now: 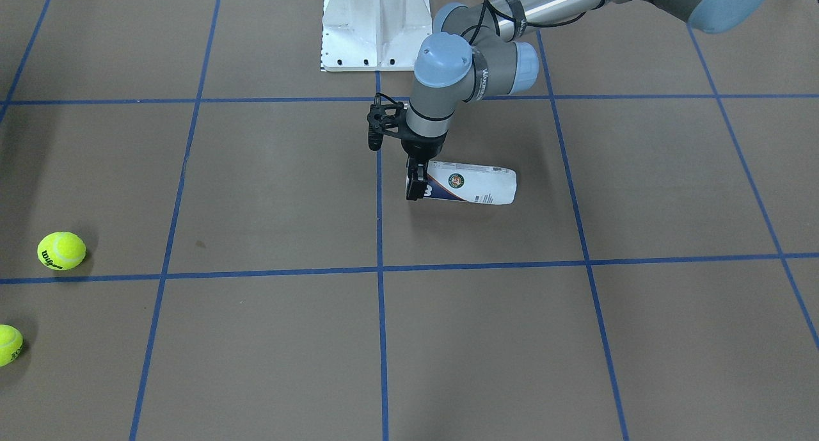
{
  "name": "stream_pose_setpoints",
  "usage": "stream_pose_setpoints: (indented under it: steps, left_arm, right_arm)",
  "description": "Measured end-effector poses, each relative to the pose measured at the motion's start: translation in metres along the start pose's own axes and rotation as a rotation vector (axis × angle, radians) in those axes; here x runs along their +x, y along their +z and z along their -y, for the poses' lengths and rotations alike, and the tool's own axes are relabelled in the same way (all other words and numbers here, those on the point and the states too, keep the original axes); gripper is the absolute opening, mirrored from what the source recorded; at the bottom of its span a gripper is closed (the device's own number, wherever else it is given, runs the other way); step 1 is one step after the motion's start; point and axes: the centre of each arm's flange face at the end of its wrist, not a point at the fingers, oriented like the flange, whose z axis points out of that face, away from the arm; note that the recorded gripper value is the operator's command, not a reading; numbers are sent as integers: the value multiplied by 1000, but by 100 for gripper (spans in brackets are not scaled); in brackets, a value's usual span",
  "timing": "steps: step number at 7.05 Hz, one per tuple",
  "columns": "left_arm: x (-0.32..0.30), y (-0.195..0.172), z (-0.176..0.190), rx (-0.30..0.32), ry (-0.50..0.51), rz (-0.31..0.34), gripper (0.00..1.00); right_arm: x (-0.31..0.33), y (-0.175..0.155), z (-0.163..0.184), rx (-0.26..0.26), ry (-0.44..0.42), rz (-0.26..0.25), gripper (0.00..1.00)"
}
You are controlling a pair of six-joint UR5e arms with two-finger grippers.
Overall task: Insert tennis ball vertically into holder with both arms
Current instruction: 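Grasp the can's end with the left gripper, then lift and rotate the can upright with the left gripper, open end up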
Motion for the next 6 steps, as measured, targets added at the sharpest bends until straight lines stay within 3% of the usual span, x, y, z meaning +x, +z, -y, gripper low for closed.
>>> stream_pose_setpoints:
  steps: [1, 3, 5, 6]
  left_arm:
    - [0, -8, 4, 14, 5, 13, 65]
    - [1, -53, 23, 104, 22, 44, 66]
    - [-2, -111, 42, 242, -14, 97, 66]
    - [0, -135, 50, 355, -102, 114, 66]
  right_arm:
    - [0, 0, 0, 0, 0, 0, 100]
    - [0, 0, 0, 1, 0, 0, 100]
    - [0, 0, 0, 0, 0, 0, 100]
    - [0, 0, 0, 1, 0, 0, 100]
